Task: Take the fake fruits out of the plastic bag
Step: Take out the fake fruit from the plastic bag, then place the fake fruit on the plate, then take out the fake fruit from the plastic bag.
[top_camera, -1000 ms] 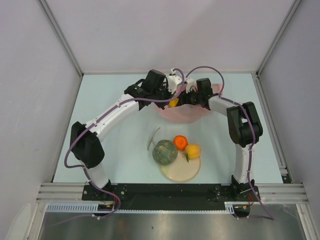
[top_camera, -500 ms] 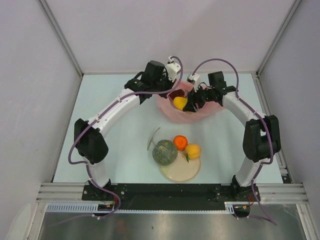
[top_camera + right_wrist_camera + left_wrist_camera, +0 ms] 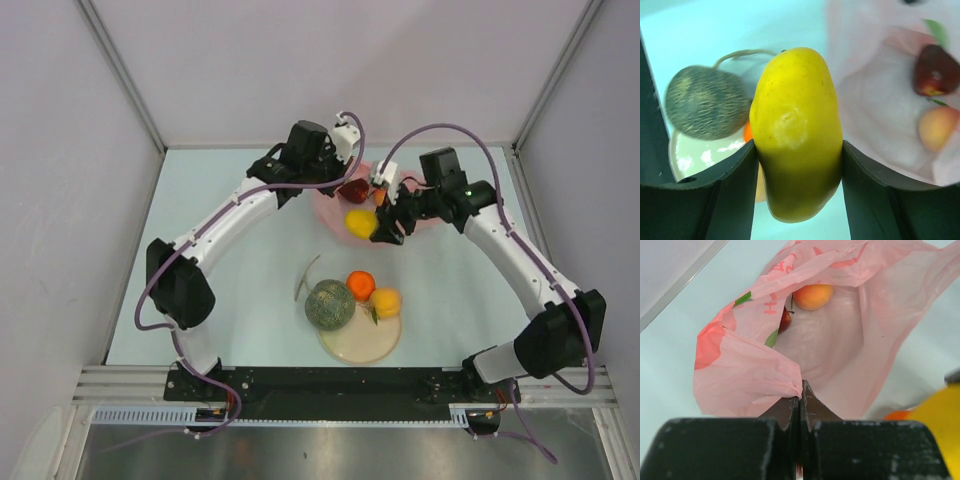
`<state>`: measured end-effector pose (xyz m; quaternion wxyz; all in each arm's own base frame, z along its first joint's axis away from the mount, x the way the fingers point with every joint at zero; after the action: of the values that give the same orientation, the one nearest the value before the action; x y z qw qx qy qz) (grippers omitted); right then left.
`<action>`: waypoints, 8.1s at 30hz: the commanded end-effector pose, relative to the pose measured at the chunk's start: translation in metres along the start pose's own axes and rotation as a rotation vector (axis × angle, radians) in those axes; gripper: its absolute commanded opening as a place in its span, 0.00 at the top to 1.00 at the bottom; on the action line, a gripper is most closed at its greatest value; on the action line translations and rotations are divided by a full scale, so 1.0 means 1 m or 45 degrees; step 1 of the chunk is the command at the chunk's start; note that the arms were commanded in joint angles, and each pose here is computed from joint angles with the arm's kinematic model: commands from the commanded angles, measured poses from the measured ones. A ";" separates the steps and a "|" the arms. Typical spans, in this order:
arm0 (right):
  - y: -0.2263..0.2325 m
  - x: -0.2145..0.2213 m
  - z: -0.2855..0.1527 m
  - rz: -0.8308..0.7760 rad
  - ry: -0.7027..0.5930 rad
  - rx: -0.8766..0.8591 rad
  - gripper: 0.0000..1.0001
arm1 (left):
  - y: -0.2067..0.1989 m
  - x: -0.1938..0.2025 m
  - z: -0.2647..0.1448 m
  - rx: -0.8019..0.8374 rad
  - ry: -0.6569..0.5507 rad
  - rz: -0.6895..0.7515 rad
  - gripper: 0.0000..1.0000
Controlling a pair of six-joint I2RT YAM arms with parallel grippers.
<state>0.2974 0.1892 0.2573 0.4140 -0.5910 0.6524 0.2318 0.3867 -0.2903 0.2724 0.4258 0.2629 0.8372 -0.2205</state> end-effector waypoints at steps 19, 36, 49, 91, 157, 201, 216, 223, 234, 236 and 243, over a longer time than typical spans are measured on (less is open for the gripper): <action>0.194 0.036 0.047 -0.953 0.367 -0.436 1.00 | -0.030 0.052 -0.091 0.228 -0.055 0.058 1.00; 0.222 0.072 0.081 -0.935 0.257 -0.384 1.00 | -0.035 0.060 -0.100 0.265 -0.065 0.018 0.99; 0.232 0.084 0.065 -0.940 0.299 -0.459 0.00 | -0.043 0.070 -0.102 0.345 -0.038 0.012 1.00; 0.210 0.099 0.067 -0.801 0.428 -0.417 0.22 | -0.049 0.080 -0.098 0.409 0.000 0.000 1.00; 0.225 0.094 0.094 -0.948 0.257 -0.432 0.96 | -0.048 0.092 -0.097 0.418 0.036 -0.010 1.00; -0.055 0.090 0.106 0.104 0.268 0.404 0.58 | 0.012 0.104 -0.044 -0.070 0.163 0.026 1.00; -0.168 0.091 0.169 0.262 0.212 0.551 0.00 | 0.005 0.029 -0.068 -0.058 -0.101 0.138 1.00; -0.184 0.103 0.195 0.280 0.202 0.519 0.00 | 0.006 0.024 -0.057 -0.048 -0.091 0.162 1.00; -0.192 0.102 0.206 0.256 0.120 0.466 0.46 | 0.011 0.026 -0.048 -0.098 -0.072 0.116 1.00; -0.192 0.082 0.189 0.240 0.062 0.460 0.53 | 0.013 0.025 -0.046 -0.115 -0.079 0.110 1.00; -0.141 0.047 0.135 0.193 -0.058 0.330 0.56 | 0.020 0.025 -0.036 -0.172 -0.082 0.076 1.00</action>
<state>0.4956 0.2397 0.0865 0.4169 -0.4567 0.7702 0.1563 0.3502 -0.2445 0.2492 0.4419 0.2790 0.8372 -0.1614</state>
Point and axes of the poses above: each gripper's point midway between its finger pads, its own z axis out along the fingers, its own y axis along the line the jaws close on, x = y × z, the point moved 4 cm from there along -z, back along the fingers, and after that the axes turned 14 degrees about -z, right-handed, at the moved point
